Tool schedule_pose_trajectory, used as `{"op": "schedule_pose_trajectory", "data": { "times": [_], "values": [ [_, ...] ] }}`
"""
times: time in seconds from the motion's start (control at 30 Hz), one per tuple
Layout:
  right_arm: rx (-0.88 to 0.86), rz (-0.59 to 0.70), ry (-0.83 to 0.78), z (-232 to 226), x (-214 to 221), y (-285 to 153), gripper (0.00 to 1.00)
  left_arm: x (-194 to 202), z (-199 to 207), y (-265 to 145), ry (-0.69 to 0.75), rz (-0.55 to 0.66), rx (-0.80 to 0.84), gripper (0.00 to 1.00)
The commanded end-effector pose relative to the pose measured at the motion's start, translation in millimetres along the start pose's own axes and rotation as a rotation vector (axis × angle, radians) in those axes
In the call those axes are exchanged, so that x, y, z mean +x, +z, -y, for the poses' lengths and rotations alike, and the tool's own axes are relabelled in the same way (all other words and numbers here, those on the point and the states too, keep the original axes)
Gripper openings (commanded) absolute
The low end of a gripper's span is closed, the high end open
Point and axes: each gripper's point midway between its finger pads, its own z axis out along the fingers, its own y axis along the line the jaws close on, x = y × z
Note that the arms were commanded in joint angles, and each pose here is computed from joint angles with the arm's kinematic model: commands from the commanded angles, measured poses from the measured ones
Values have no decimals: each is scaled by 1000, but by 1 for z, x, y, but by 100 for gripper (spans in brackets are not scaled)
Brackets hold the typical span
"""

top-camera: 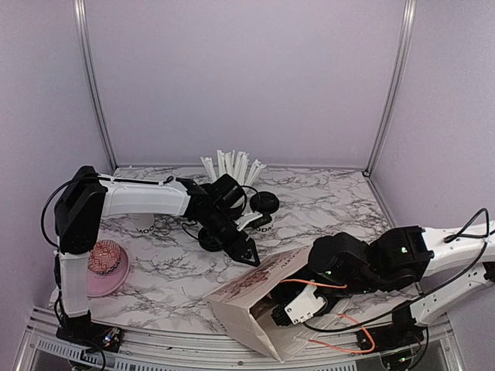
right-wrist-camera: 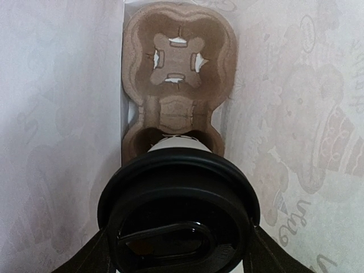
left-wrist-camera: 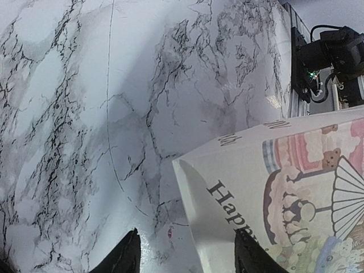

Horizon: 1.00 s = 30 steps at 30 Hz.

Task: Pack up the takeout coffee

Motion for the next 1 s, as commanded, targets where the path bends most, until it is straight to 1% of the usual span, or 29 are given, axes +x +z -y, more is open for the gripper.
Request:
{"op": "schedule_pose_trajectory", "data": {
  "times": [0.0,0.27,0.63,0.8,0.97],
  "values": [
    [19,37,16,9,-6,-4,33,-3,-2,2,10,1,16,57],
    [23,7,21,6,-1,3,35,-3,-2,2,10,1,17,57],
    [13,14,2,3,-3,12,36,-3,-5,2,7,1,2,57],
    [-16,3,10,5,-2,15,37,-9,-15,-16,0,34,-39,57],
    [-48,-15,41,9,0,21,37,-16,-35,-52,-16,93,-126,59]
  ]
}}
